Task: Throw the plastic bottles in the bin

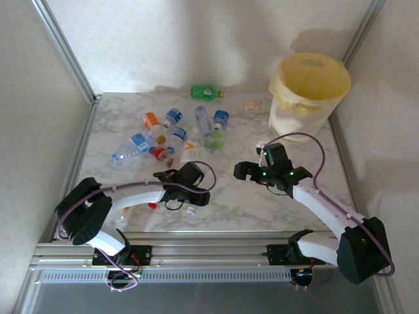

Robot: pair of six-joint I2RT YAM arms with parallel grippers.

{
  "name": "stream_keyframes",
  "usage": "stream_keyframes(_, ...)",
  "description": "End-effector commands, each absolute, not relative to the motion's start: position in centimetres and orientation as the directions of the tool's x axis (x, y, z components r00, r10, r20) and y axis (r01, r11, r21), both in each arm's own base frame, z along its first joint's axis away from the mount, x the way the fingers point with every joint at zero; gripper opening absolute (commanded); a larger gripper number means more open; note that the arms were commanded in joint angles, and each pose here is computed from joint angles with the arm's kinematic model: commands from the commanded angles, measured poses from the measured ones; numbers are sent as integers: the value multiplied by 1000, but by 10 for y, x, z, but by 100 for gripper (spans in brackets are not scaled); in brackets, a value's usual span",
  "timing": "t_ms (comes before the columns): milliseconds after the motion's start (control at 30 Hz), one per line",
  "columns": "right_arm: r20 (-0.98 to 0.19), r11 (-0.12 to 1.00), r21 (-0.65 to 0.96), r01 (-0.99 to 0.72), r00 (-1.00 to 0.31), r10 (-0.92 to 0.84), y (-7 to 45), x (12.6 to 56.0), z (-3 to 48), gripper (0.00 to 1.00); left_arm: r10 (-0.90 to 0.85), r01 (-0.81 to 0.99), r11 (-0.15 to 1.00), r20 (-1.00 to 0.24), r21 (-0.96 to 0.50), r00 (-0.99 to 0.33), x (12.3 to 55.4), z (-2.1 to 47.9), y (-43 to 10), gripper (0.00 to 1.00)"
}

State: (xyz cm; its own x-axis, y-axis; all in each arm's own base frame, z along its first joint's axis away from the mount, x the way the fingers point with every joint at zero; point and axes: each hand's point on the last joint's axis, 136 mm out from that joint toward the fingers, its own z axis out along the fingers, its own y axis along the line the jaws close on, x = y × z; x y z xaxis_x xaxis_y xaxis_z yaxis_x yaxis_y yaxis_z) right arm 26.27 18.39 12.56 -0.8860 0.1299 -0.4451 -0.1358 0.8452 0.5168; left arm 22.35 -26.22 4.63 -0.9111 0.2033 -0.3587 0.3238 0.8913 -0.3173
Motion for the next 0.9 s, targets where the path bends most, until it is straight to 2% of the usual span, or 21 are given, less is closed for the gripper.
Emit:
stream_keyframes(0,-438,741,645,-186,-885,159,209,261,145,99,244,491,776,-530,-395,-812,228,104,-302,59)
stream_keyframes(67,-456,679,699,-224,-871,183,218,259,161,99,261,563,724,-597,-399,-759,227,124,-317,59)
stream_keyframes(267,-498,608,741,-284,-841,213,221,252,193,98,260,673,638,-718,-374,-645,236,167,-345,58)
stream_keyframes(600,-528,543,767,-343,-817,231,222,240,210,92,261,735,552,-756,-394,-600,236,183,-373,57)
stream_keyframes(867,-522,521,779,-348,-820,234,226,242,206,82,258,776,453,-769,-439,-585,223,196,-386,57)
